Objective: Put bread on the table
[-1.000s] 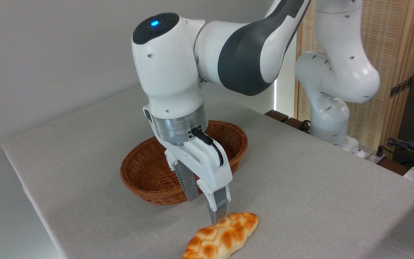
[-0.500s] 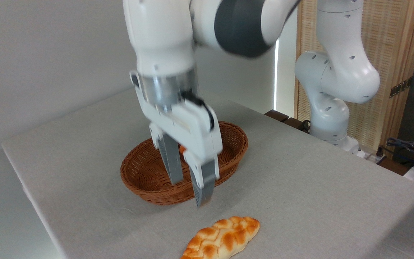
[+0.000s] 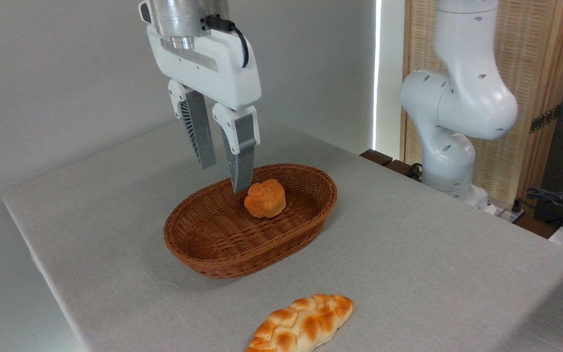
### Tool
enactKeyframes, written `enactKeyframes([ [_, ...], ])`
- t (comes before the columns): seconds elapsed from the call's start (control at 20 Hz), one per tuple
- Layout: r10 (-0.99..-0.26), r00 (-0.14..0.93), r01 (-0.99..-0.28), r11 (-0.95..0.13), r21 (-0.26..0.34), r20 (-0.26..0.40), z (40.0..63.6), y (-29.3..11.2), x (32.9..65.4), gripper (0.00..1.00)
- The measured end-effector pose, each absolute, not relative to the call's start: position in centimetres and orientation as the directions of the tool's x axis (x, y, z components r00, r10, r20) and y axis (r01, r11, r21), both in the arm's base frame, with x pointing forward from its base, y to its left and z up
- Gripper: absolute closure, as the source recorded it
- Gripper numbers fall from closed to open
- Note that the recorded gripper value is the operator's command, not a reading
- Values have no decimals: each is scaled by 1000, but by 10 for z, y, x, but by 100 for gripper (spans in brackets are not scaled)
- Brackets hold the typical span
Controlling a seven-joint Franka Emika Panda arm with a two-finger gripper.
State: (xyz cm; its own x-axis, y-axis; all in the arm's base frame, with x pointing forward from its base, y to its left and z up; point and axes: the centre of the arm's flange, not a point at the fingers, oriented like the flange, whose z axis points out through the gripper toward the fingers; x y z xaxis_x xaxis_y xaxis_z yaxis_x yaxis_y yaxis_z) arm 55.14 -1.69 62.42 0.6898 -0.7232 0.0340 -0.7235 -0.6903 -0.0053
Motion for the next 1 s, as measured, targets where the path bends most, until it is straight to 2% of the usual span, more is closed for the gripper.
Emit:
enactKeyframes([
  [0.55,-738,675,-738,-675,8,19,616,-34,553,0],
  [1.0,-713,701,-713,-701,9,19,616,-8,553,0],
])
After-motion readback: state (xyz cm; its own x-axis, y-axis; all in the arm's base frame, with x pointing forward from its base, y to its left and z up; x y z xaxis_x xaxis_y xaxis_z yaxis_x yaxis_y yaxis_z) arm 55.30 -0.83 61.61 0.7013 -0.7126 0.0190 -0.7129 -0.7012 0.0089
